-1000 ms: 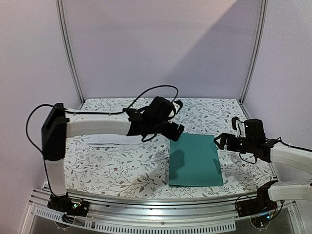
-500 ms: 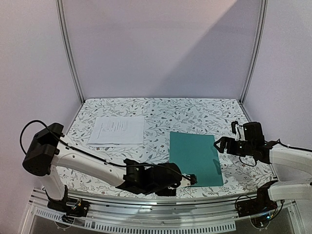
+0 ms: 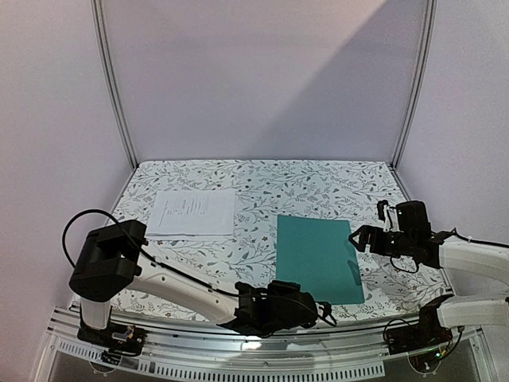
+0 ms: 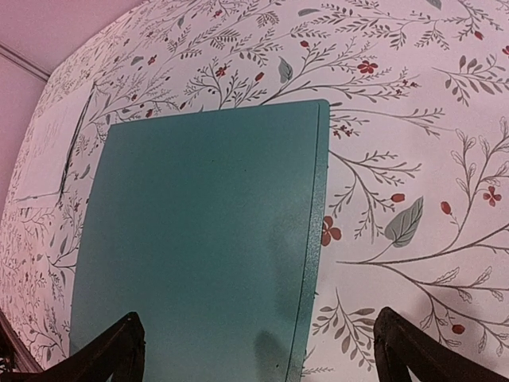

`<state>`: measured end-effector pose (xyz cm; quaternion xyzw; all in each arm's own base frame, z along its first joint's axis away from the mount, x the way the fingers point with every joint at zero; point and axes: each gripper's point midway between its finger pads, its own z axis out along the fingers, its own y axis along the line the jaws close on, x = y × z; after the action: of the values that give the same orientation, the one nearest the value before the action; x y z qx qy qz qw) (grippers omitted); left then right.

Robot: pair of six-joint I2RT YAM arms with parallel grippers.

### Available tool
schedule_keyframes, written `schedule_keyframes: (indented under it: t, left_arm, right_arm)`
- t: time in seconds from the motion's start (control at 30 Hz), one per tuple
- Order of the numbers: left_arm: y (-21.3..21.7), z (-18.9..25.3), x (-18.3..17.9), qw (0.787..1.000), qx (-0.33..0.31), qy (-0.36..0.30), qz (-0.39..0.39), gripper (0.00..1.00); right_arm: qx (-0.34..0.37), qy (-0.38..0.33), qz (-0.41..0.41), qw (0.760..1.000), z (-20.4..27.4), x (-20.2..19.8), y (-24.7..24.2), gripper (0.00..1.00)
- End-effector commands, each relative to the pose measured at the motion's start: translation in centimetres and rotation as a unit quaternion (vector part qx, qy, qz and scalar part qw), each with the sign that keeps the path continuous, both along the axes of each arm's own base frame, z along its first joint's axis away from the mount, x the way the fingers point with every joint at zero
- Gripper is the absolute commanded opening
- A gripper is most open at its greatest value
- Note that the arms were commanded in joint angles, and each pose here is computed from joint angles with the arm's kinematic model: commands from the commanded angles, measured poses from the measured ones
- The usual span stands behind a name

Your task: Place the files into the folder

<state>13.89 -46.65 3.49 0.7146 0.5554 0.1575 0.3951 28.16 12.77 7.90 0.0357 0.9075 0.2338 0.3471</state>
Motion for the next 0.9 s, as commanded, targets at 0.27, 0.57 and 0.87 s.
schedule_keyframes:
  t: [0.27, 0.57, 0.87]
  left_arm:
    - [-0.6, 1.3, 1.8, 0.993, -0.029, -0.107, 0.05, 0.39]
    - [-1.3, 3.1, 4.2, 0.97, -0.071, -0.215, 0.091, 0.13]
    - [0.5, 6.7, 6.5, 0.95, -0.171, -0.195, 0.176, 0.0]
  right_arm:
    - [-0.001, 0.008, 0.0, 1.0, -0.6, 0.0, -0.1, 0.99]
    - [0.0, 0.002, -0.002, 1.0, 0.3, 0.1, 0.0, 0.99]
    - [0.005, -0.043, -0.021, 0.999, 4.0, 1.1, -0.6, 0.99]
